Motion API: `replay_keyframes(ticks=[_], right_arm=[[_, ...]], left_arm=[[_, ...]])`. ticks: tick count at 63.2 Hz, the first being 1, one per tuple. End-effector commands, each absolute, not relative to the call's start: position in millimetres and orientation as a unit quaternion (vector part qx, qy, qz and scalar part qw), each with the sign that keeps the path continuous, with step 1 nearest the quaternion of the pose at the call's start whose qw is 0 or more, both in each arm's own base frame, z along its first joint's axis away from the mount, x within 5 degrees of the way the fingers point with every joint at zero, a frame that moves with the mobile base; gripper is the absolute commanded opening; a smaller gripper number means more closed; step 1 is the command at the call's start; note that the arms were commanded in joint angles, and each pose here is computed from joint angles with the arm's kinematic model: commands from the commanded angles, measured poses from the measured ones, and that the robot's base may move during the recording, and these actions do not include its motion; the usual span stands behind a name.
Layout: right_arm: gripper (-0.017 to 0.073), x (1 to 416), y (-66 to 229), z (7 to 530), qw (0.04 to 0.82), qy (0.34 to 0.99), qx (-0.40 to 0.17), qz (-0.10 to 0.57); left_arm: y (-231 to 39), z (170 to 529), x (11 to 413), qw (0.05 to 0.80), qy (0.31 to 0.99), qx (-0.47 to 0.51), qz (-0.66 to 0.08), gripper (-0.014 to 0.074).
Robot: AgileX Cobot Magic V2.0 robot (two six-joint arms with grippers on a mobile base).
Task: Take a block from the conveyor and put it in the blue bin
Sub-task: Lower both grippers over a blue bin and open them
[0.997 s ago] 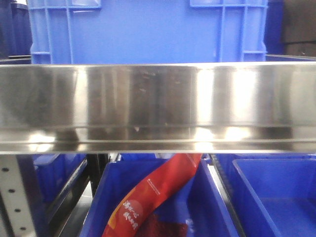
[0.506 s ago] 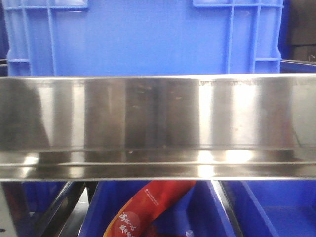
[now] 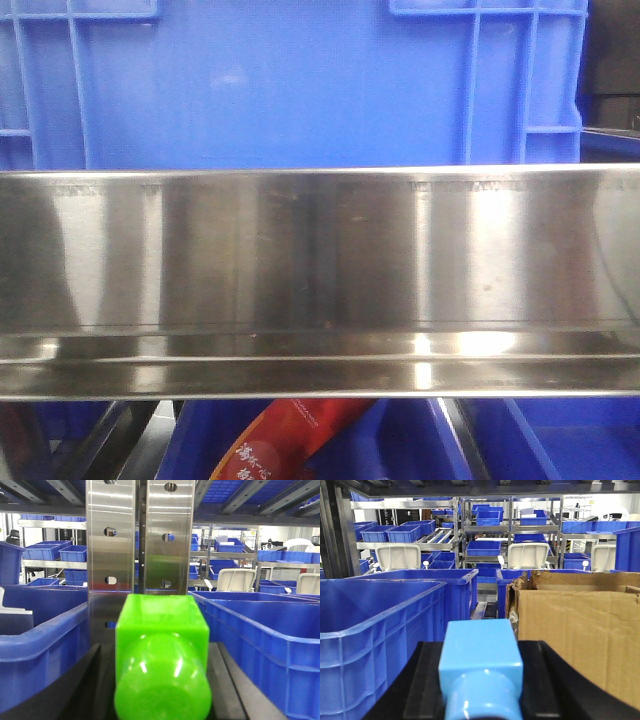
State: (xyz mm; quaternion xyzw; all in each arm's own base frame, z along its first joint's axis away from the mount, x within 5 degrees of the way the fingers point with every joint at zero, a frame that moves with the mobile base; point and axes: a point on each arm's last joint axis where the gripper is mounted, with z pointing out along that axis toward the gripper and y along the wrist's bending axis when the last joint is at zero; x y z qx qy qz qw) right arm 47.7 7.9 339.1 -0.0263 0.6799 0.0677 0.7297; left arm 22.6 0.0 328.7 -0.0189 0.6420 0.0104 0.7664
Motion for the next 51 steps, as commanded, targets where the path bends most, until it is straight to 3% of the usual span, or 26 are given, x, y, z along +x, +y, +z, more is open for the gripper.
replay_keyframes(ticks=[1, 51], right_arm=[[-0.0162, 46, 7, 344, 0.742, 0.667, -0.029, 0.062], [-0.0162, 47, 6, 358, 0.783, 0.619, -0.021, 0.06]], left_arm=[[0, 330, 21, 0.772, 0.635, -0.021, 0.007, -0.0111], [0, 347, 19, 0.795, 0.606, -0.021, 0.008, -0.0111]])
